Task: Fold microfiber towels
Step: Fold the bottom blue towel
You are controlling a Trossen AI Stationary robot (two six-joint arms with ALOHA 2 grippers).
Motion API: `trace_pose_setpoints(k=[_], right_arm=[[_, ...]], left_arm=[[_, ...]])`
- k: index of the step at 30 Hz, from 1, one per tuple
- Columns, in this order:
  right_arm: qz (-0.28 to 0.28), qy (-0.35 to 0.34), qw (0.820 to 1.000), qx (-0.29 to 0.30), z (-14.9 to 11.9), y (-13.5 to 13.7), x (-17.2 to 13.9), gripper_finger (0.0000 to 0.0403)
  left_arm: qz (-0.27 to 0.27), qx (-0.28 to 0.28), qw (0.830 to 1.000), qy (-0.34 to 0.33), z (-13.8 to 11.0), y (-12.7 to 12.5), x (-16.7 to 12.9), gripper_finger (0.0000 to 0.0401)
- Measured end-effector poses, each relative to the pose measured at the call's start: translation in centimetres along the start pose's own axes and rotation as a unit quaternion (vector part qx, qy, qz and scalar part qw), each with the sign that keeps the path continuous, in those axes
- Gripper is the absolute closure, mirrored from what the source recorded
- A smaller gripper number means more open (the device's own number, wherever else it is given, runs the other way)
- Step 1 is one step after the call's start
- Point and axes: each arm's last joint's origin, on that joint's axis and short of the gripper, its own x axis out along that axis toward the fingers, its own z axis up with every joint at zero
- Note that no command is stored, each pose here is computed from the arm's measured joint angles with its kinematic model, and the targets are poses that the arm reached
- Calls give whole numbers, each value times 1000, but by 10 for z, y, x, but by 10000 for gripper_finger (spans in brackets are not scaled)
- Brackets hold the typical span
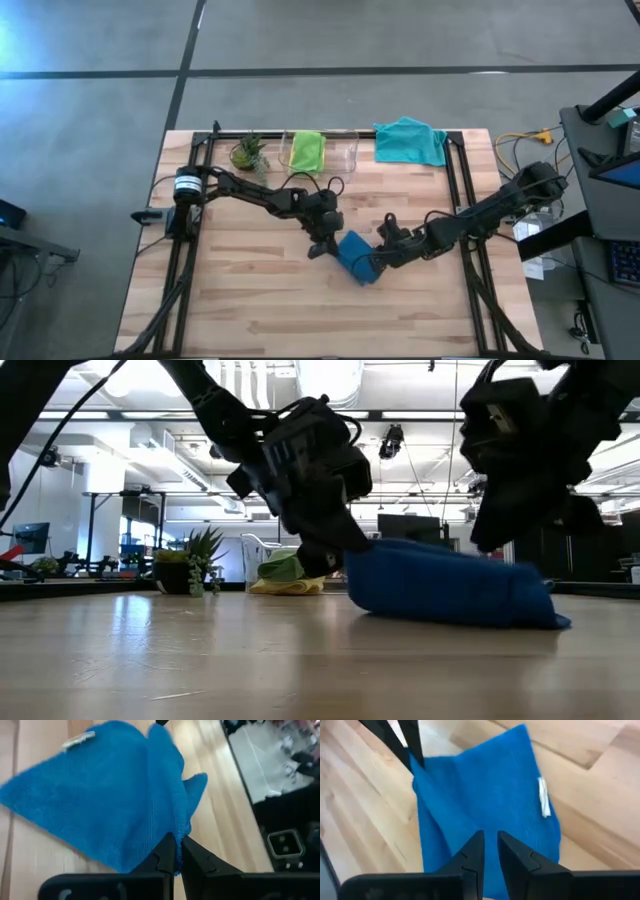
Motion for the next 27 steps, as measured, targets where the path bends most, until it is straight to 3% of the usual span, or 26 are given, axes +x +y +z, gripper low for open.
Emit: trace_pose_setpoints(k=[11, 18, 27], right_arm=[[9, 50, 999, 8, -13, 5, 40, 355], [49, 72, 996, -15, -13, 18, 47, 355], [57, 90, 994, -5, -14, 21, 47, 355]], left_arm=[[-27, 44, 999, 6, 4, -11, -7, 401], [-23, 58, 998, -5, 8, -17, -10, 401], [9, 18, 999, -50, 18, -9, -18, 401]])
